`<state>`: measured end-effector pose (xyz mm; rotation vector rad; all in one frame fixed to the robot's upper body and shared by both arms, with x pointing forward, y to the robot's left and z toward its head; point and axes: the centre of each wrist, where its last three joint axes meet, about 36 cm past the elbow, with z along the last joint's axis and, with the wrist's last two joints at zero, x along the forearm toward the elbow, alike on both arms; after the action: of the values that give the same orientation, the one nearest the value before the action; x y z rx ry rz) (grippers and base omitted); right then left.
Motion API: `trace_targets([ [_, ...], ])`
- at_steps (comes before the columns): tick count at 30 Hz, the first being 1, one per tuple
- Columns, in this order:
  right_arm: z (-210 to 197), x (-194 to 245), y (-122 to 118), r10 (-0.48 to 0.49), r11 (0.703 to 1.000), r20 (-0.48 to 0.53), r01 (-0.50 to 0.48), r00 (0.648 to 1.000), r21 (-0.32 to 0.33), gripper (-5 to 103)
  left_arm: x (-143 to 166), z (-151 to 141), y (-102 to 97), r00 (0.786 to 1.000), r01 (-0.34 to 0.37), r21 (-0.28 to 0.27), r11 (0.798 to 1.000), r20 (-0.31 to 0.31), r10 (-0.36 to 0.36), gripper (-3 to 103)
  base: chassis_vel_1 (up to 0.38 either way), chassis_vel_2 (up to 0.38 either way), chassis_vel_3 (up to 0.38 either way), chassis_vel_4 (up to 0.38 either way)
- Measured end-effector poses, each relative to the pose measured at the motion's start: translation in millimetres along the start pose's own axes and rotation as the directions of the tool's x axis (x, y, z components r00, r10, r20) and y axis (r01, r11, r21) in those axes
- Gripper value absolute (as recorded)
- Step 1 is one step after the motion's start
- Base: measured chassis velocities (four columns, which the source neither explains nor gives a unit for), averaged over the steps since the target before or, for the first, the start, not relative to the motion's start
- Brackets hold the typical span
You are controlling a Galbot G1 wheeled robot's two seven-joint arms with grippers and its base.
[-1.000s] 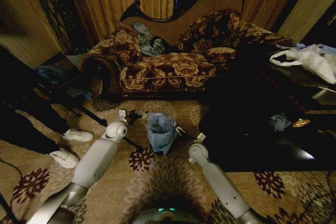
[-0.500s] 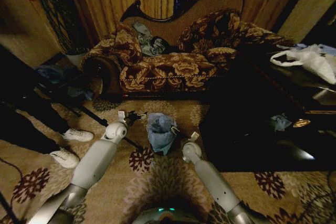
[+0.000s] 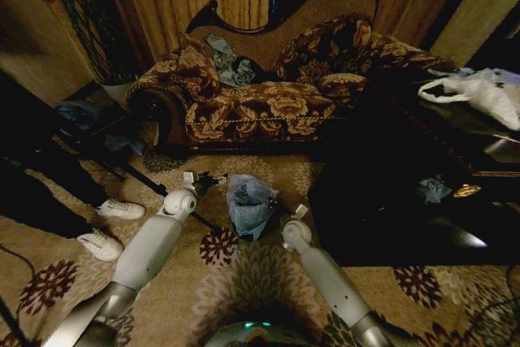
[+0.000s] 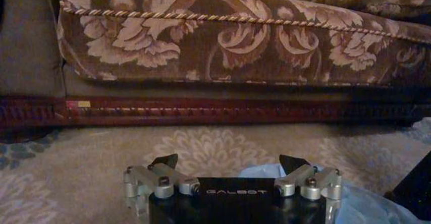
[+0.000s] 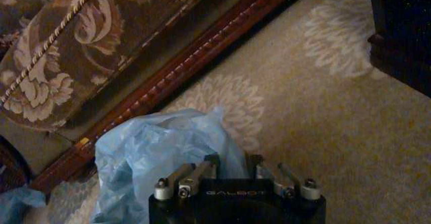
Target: Place a garbage bag over the trash bin.
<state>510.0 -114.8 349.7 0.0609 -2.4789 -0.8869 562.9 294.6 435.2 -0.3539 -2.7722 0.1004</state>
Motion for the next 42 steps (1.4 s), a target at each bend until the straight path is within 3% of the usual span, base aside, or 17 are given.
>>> trace_targets([
  [4, -2, 2, 0, -0.002, 1.0, 0.004, 0.002, 1.0, -0.001, 4, 0, 2, 1.4, 1.0, 0.002, 0.001, 1.0, 0.0, -0.002, 100, 0.0, 0.0, 0.0, 0.0],
  [7, -4, 7, 1, -0.005, 1.0, 0.009, 0.005, 1.0, -0.003, 1, 0, 4, 0.8, 1.0, 0.0, 0.003, 1.0, 0.0, 0.0, 100, 0.0, 0.0, 0.0, 0.0],
  [17, -12, 18, 3, -0.021, 1.0, 0.015, 0.021, 1.0, 0.003, 0, -1, 7, 0.0, 1.0, -0.005, 0.014, 1.0, -0.006, 0.005, 100, 0.0, 0.0, 0.0, 0.0],
  [28, 3, -6, -47, 0.022, 0.993, 0.035, -0.026, 0.999, 0.111, 0, 8, 10, -0.3, 1.0, -0.007, 0.012, 1.0, 0.01, 0.007, 100, 0.0, 0.0, 0.0, 0.0],
  [42, 51, -20, -63, -0.007, 0.986, 0.015, 0.005, 1.0, 0.166, 0, 12, 14, 0.4, 0.999, -0.015, 0.015, 1.0, 0.028, 0.015, 100, 0.0, 0.0, 0.0, 0.0],
])
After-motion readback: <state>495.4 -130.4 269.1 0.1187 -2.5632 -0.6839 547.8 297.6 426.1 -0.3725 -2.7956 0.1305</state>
